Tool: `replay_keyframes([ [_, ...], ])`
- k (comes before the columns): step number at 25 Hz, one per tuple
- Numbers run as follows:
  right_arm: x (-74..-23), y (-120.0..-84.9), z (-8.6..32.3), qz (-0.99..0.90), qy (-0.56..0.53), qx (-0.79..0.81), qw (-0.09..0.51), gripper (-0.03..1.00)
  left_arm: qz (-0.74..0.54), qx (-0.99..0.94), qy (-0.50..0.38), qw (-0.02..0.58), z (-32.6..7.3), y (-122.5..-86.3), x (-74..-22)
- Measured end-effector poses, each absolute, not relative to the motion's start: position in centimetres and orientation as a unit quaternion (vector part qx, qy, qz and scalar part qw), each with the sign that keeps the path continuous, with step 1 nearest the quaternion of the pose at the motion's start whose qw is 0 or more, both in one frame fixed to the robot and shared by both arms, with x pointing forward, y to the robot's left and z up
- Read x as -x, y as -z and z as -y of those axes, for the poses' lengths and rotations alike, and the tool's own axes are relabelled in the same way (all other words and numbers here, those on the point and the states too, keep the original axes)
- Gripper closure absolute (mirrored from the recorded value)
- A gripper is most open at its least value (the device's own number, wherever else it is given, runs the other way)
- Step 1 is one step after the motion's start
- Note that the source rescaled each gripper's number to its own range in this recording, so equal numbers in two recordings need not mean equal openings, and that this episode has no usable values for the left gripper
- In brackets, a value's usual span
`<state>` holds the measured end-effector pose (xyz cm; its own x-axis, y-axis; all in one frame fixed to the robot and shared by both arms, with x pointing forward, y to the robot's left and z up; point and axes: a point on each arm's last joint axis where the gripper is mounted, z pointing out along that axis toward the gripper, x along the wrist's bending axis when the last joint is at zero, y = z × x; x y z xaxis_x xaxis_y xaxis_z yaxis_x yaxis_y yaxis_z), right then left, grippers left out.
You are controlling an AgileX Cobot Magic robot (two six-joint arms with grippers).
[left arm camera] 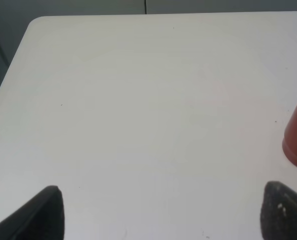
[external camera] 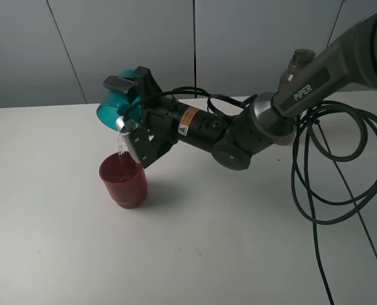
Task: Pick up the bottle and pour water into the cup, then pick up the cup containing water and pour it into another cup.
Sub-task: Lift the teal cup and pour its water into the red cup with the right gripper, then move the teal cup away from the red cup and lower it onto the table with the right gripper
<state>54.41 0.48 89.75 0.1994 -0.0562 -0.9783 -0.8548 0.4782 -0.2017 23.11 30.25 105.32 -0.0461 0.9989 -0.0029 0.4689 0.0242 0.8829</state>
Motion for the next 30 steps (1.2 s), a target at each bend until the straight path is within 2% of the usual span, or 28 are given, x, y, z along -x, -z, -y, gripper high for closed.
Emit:
replay_keyframes([
  [13,-54.3,-89.9,-0.5,-0.540,-0.300,0.418,0.666,0.92,-0.620,-0.591,-0.372,0.357,-30.3,-105.3,-23.1],
  [16,-54.4,-89.8,-0.5,-0.566,-0.323,0.395,0.647,0.92,-0.620,-0.591,-0.372,0.357,-30.3,-105.3,-23.1],
  [30,-56.4,-90.5,0.9,-0.695,-0.494,0.029,0.522,0.92,-0.620,-0.591,-0.372,0.357,-30.3,-105.3,-23.1],
])
